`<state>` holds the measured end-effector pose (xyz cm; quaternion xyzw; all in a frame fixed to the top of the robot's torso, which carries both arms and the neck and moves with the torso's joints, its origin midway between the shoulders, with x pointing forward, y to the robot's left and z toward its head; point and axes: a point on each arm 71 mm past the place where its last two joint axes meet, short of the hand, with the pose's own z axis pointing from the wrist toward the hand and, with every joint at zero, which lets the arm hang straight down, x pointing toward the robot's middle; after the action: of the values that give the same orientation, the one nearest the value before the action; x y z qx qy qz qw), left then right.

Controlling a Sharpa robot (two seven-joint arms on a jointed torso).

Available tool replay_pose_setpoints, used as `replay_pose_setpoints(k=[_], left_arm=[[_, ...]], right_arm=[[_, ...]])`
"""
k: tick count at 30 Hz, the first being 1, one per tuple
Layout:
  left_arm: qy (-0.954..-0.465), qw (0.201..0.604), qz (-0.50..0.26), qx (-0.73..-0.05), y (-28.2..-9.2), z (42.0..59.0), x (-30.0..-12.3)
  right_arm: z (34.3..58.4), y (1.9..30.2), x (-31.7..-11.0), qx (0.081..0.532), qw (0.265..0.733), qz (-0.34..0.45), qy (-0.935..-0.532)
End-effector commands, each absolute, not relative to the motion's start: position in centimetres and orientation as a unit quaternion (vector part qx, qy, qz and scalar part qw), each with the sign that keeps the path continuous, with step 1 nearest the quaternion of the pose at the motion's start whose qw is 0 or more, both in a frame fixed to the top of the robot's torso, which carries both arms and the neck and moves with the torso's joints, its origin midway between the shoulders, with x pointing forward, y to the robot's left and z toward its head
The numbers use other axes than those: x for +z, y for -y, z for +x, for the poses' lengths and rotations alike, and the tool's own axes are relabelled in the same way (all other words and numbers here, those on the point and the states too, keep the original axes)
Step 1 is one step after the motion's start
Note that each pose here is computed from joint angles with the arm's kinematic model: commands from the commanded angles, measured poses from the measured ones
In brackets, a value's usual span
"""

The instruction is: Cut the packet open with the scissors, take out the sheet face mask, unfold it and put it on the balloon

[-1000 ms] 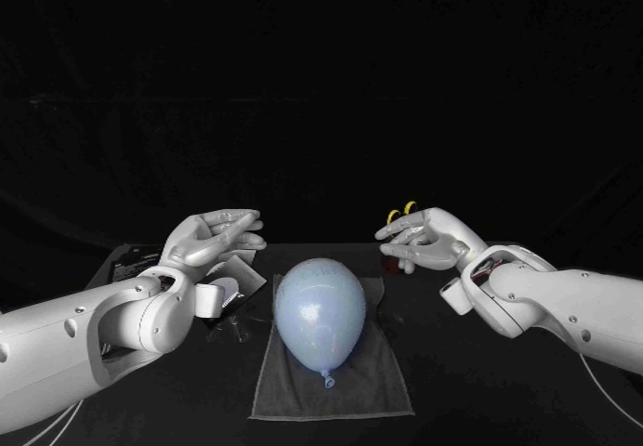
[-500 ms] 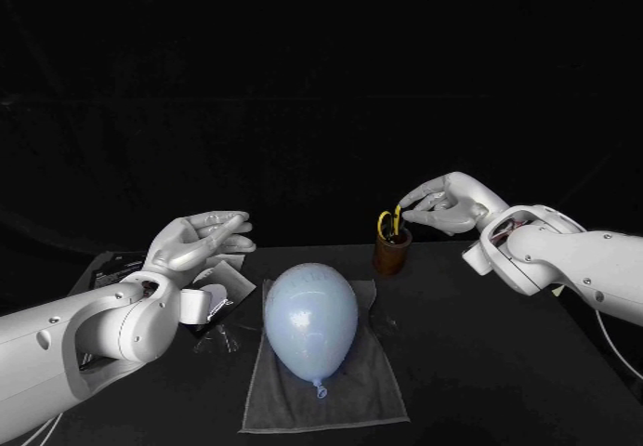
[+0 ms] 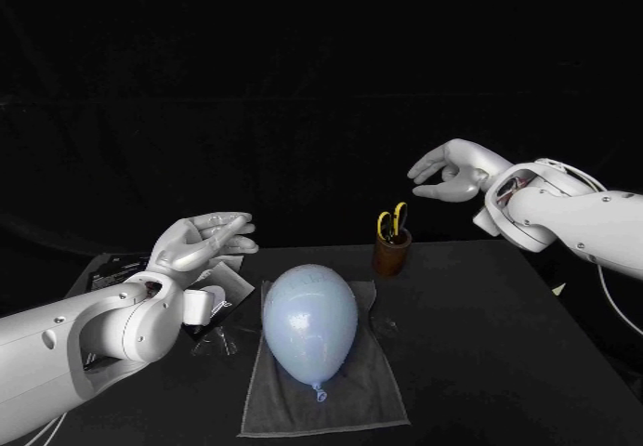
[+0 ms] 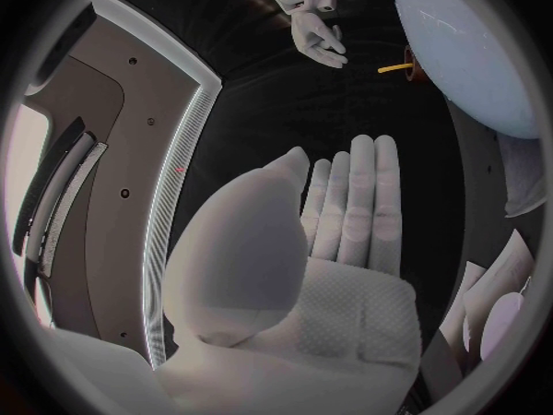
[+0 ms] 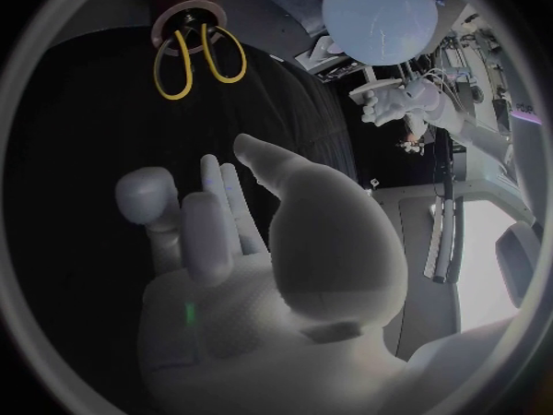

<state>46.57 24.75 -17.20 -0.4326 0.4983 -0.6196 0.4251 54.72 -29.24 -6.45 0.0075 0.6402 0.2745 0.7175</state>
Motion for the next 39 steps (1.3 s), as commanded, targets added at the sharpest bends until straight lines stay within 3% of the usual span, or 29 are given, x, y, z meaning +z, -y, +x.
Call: replay_pose_setpoints(k=[1,8,23,39], left_arm=[[-0.499,0.418,-0.425,-0.629,-24.4,46.6,-17.0],[-0.499,0.415,-0.423,-0.632,-24.1,46.5,-16.9],[-0.499,0.416,-0.421,-0.633,-24.0,46.6,-16.6],[-0.500,0.415,-0.422,-0.632,-24.0,46.7,-16.5]], right_arm=[[55.4,29.0,-6.7,0.206,0.710,-0.061,-0.671],[57.3,28.8,-6.3,0.160,0.726,-0.091,-0.662],[58.1,28.2,-7.4,0.130,0.709,-0.129,-0.681],[58.6,27.1,-9.1,0.131,0.700,-0.135,-0.688]])
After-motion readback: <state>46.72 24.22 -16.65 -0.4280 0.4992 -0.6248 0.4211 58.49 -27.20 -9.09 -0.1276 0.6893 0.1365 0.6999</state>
